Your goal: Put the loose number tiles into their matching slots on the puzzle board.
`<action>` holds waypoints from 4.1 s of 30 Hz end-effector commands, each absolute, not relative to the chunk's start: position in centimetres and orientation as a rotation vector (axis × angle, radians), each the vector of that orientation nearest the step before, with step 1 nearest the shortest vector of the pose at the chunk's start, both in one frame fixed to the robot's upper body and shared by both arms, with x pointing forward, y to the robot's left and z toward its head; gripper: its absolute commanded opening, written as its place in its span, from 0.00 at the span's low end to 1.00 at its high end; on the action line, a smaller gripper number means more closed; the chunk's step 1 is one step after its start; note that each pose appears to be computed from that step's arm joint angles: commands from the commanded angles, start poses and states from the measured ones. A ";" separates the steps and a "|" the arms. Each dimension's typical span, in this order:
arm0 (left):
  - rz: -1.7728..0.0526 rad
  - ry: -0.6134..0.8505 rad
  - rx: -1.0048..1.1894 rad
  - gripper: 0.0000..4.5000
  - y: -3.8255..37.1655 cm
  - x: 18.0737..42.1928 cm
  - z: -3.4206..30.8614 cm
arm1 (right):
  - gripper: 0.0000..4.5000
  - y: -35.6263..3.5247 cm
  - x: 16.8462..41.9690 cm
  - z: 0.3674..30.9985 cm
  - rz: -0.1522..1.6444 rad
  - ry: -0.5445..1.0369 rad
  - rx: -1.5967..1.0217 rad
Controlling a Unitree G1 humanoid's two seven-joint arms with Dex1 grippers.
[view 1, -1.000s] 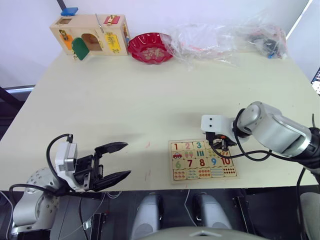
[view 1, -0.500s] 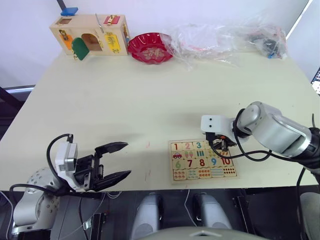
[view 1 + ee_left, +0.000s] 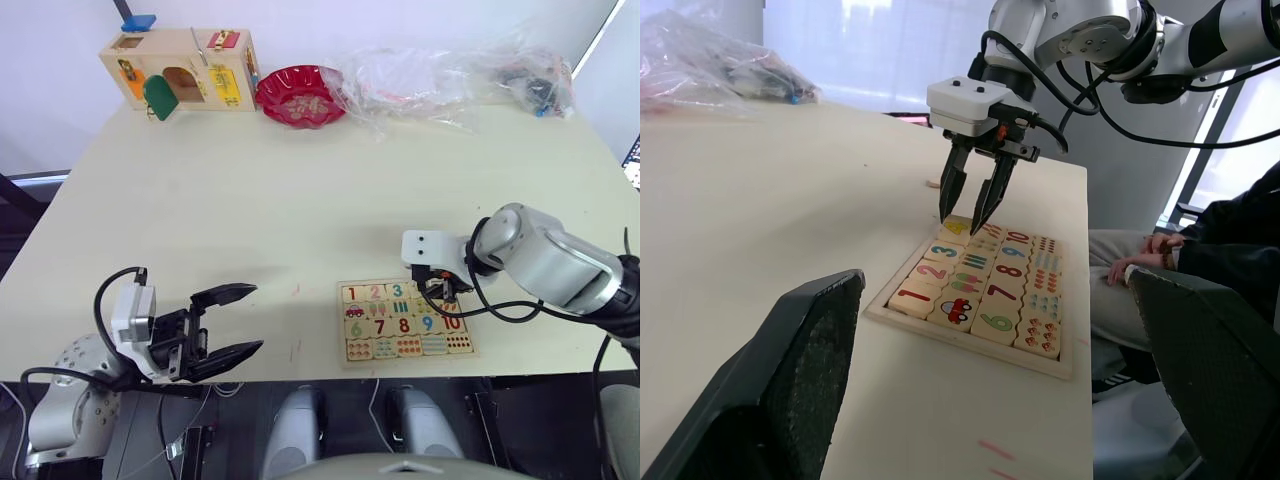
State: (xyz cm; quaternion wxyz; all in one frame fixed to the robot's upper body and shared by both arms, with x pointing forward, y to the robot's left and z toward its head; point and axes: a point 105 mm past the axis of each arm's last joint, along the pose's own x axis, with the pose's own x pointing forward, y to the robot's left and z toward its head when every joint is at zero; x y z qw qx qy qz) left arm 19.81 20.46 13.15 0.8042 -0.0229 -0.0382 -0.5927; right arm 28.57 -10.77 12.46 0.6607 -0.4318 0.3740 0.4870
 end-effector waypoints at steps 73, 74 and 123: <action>-1.270 -0.102 -0.042 1.00 20.3 19.5 13.2 | 0.98 -10.3 28.1 17.6 1.284 0.397 -0.562; -1.270 -0.101 -0.043 1.00 20.3 19.5 13.2 | 0.98 -10.5 28.2 17.5 1.287 0.376 -0.560; -1.270 -0.107 -0.041 1.00 19.6 19.7 13.4 | 0.02 -13.8 30.6 12.1 1.220 0.497 -0.561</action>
